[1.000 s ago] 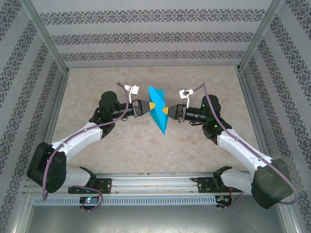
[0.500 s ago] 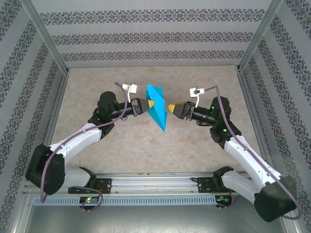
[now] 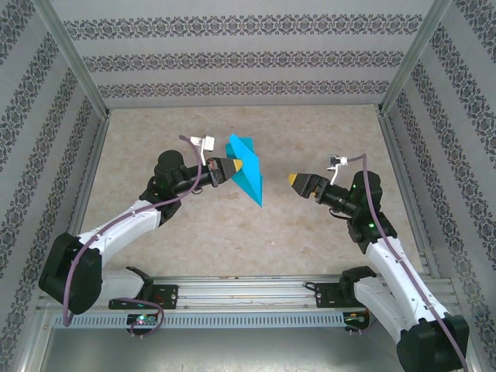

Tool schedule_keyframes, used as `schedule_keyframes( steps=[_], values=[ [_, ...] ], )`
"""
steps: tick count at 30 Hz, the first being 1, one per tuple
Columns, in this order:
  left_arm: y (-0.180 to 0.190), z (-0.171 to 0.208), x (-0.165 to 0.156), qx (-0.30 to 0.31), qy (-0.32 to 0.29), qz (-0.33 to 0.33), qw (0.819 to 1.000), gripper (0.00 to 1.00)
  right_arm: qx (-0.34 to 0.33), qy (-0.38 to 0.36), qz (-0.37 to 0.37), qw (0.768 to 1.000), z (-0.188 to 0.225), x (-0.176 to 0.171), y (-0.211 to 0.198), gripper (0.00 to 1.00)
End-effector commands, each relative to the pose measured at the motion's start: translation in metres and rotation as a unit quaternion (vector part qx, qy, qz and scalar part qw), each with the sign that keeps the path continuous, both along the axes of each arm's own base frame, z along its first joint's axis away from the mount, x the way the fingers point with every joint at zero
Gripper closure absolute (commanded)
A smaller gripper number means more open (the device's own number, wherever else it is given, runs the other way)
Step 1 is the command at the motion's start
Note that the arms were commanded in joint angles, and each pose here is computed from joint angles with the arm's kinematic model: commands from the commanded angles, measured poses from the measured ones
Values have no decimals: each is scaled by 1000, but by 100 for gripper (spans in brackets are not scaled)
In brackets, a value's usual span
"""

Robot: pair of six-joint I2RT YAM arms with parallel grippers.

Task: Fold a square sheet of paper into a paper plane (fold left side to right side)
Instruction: Turn over the paper at the center of the table.

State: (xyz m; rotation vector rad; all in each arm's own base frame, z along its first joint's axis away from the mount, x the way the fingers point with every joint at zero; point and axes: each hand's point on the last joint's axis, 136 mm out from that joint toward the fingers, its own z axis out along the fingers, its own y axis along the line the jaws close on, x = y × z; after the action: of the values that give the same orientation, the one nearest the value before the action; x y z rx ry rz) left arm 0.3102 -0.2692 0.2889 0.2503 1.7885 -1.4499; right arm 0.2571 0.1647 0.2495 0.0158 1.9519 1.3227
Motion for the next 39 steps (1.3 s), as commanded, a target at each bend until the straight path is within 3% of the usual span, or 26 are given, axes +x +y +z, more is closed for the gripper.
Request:
schedule_keyframes(
  steps=[1,10,23,31,39],
  values=[
    [-2,23,-4,-21,-52,-2,998,100,27,17,48,998,0,-15,12,2],
    [-9,22,-5,-31,-45,-18,998,100,45,16,143,988,1,-34,56,2],
    [-26,26,-13,-50,-39,-57,996,100,53,-15,198,979,17,-21,97,3],
    [-32,21,-12,-58,-25,-71,995,100,52,-44,174,982,31,-9,88,19],
    [-34,14,-12,-60,-13,-81,995,100,42,-60,152,986,36,-2,85,44]
  ],
)
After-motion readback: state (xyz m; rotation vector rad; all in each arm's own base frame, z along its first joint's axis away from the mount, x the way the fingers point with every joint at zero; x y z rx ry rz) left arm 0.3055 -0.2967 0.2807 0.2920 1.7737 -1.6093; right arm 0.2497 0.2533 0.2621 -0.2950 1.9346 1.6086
